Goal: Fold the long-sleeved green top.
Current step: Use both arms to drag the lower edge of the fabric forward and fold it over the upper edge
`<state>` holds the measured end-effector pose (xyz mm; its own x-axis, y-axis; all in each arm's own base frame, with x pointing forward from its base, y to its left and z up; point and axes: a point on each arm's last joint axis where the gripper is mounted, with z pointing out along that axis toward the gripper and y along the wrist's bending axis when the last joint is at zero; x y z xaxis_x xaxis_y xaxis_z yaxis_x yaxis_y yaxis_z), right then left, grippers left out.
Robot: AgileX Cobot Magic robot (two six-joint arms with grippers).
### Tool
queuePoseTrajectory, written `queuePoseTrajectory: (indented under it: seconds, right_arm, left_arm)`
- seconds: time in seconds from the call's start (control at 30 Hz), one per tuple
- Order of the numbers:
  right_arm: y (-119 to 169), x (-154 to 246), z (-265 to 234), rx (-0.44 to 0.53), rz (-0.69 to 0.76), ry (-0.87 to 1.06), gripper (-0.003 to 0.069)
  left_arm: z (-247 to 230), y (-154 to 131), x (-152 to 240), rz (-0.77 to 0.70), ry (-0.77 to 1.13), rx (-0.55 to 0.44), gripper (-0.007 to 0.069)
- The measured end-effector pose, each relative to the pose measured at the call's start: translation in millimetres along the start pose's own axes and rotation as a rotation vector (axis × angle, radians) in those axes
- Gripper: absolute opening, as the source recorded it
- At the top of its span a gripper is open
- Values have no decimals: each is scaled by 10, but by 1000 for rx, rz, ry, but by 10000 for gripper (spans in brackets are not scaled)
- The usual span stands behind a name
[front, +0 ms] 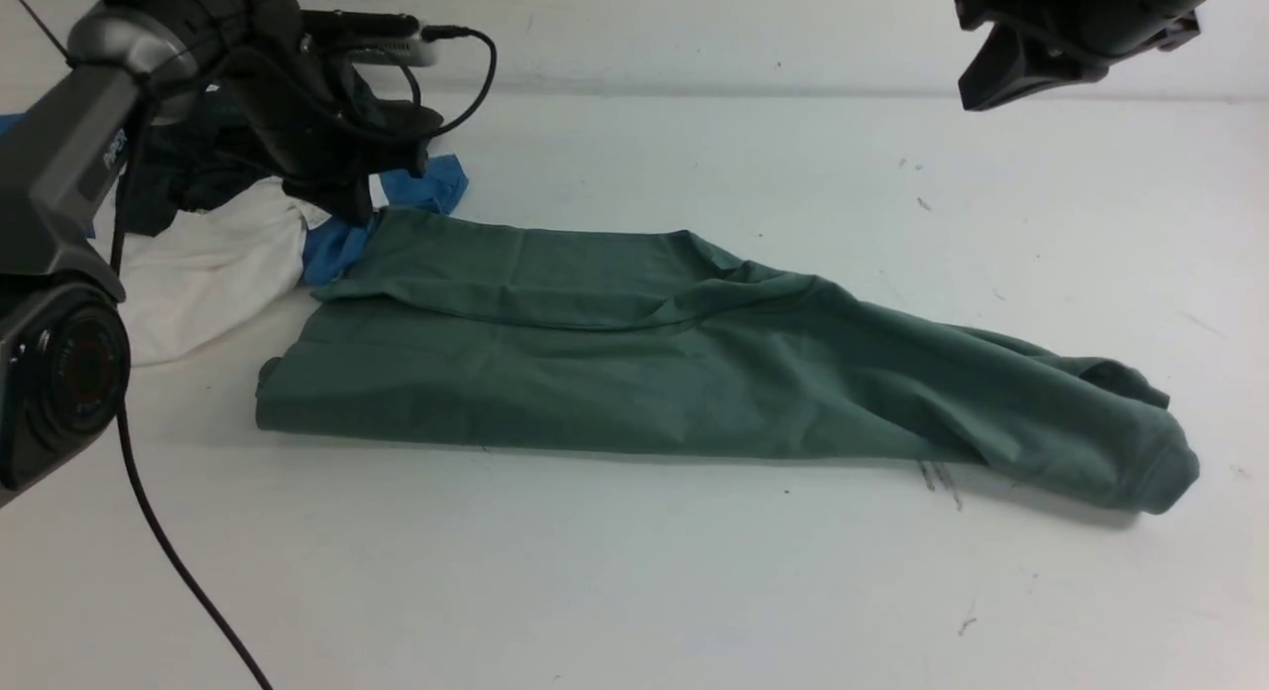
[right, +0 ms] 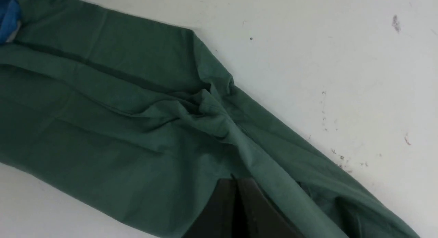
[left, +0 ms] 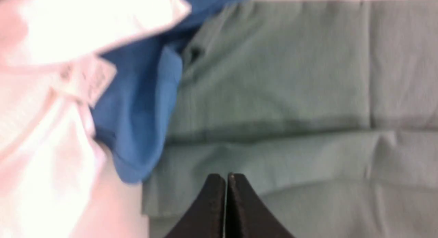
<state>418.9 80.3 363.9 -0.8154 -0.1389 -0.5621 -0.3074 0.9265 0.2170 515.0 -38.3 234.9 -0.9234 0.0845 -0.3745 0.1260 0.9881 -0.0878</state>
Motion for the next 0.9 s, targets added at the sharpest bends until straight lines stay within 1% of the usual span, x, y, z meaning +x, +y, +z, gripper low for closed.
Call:
queuePoseTrajectory:
  seconds: [0.1,0.13,0.17,0.23,0.3,0.33,0.43,0.53,0.6,0.67,0.77,0.9]
  right_arm:
    - [104,250,106,52,-43,98,-15]
    - [108,273,113,55,-44,107,-15]
    - [131,468,167,74,-52,177,-15]
    - [148,679,236,72,-47,254,-15]
    - [145,765,294,69,-43,291,-15]
    - [125,832,396,65,-33,329,-15]
    - [51,896,665,70,-16,387,-15]
    - [-63,1004,1024,89,-12,469,-15]
    - [-104,1049,1128,102,-17,498,-15]
    - [-212,1153,1336,150,-41,565,-15]
    - [-266,1203,1428,178,-47,592,-15]
    - [-264,1197,1414,179,-52,588,-15]
  left_arm:
    - [2,-37,207,11,86,49,-4]
    - [3,-39,225,13,94,51,-4]
    - [14,-60,373,19,149,74,-4]
    - [46,-79,523,19,205,97,-4]
    - [82,-96,605,7,229,118,-4]
    - [152,-126,647,-2,225,144,-4]
    - [269,-232,720,27,256,176,-4]
    - [367,-341,815,55,303,179,-4]
    - [404,-363,856,60,323,178,-4]
    - [487,-352,979,61,377,169,-4]
    - [479,-309,1078,38,398,168,-4]
    - [428,-259,1230,12,391,162,-4]
